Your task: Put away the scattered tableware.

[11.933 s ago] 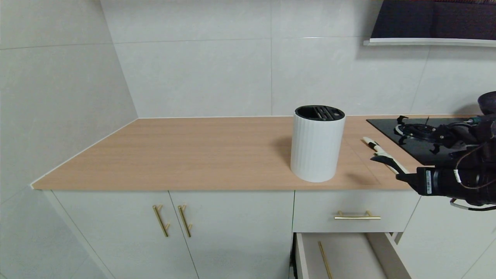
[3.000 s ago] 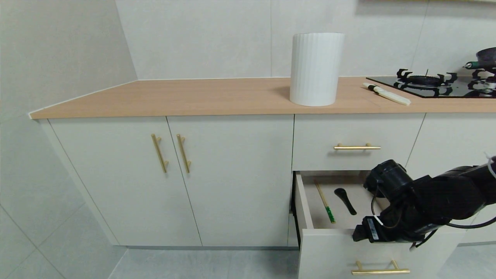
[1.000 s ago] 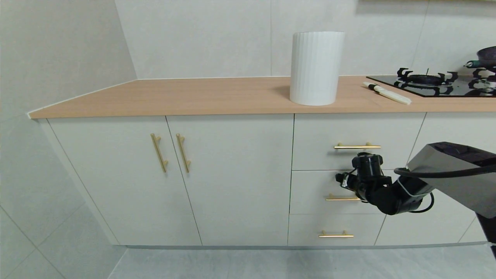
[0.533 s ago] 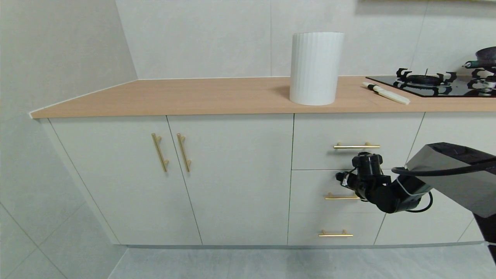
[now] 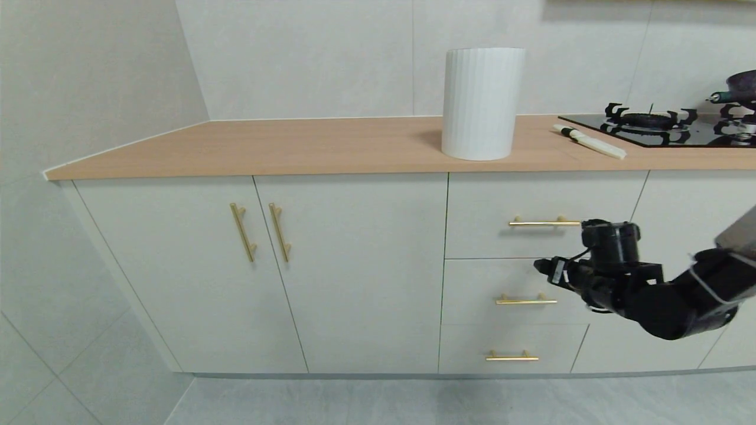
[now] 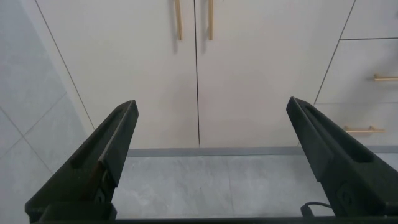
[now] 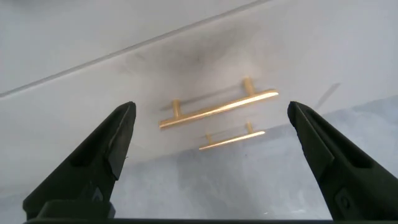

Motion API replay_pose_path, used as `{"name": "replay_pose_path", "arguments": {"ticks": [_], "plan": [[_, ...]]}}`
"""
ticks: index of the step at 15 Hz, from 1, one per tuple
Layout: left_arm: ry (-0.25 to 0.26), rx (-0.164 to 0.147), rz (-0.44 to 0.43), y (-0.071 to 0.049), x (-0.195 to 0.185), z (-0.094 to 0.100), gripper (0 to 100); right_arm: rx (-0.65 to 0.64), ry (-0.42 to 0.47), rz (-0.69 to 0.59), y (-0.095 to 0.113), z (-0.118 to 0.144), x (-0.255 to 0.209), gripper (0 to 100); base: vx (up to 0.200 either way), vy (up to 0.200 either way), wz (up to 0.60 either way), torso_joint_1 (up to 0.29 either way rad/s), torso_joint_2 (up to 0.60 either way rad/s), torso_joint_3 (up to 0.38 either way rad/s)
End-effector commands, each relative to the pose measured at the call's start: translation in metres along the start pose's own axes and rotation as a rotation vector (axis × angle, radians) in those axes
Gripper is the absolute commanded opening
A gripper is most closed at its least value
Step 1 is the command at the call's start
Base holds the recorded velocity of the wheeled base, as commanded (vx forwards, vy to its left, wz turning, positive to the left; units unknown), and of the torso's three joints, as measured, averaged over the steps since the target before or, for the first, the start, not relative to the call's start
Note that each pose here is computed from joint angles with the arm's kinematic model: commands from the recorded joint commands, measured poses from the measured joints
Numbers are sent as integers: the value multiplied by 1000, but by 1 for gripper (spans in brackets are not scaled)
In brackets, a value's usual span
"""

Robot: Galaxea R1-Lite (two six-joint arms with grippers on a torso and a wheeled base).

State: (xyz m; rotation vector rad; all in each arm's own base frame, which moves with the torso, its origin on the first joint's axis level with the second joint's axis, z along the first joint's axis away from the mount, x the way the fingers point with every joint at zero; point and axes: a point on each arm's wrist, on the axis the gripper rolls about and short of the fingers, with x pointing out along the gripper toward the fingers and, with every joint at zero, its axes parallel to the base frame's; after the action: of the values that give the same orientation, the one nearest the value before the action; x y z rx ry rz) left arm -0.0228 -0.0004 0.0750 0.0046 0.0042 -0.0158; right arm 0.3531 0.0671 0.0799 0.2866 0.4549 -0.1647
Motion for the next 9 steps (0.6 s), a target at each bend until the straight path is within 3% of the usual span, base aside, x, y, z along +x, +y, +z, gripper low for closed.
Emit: {"name": "replay_pose_path", "arguments": {"ticks": [1,3,4,7,9], "plan": [[0,1,0,0,0,0,100,14,-159,43,-21,30,-117,100,0,0,0,0,0,0],[0,1,0,0,0,0,100,-4,-237,41,-38,28,-164,100,0,0,0,0,0,0],[0,0,0,0,0,0,100,-35,-320,29,-55,21,-206,100,0,0,0,0,0,0],[0,0,0,0,0,0,100,-58,-446,-5,-87,4,-262,100,0,0,0,0,0,0],[0,1,0,0,0,0,100,-59,-478,-19,-102,-10,-290,100,0,0,0,0,0,0]]}}
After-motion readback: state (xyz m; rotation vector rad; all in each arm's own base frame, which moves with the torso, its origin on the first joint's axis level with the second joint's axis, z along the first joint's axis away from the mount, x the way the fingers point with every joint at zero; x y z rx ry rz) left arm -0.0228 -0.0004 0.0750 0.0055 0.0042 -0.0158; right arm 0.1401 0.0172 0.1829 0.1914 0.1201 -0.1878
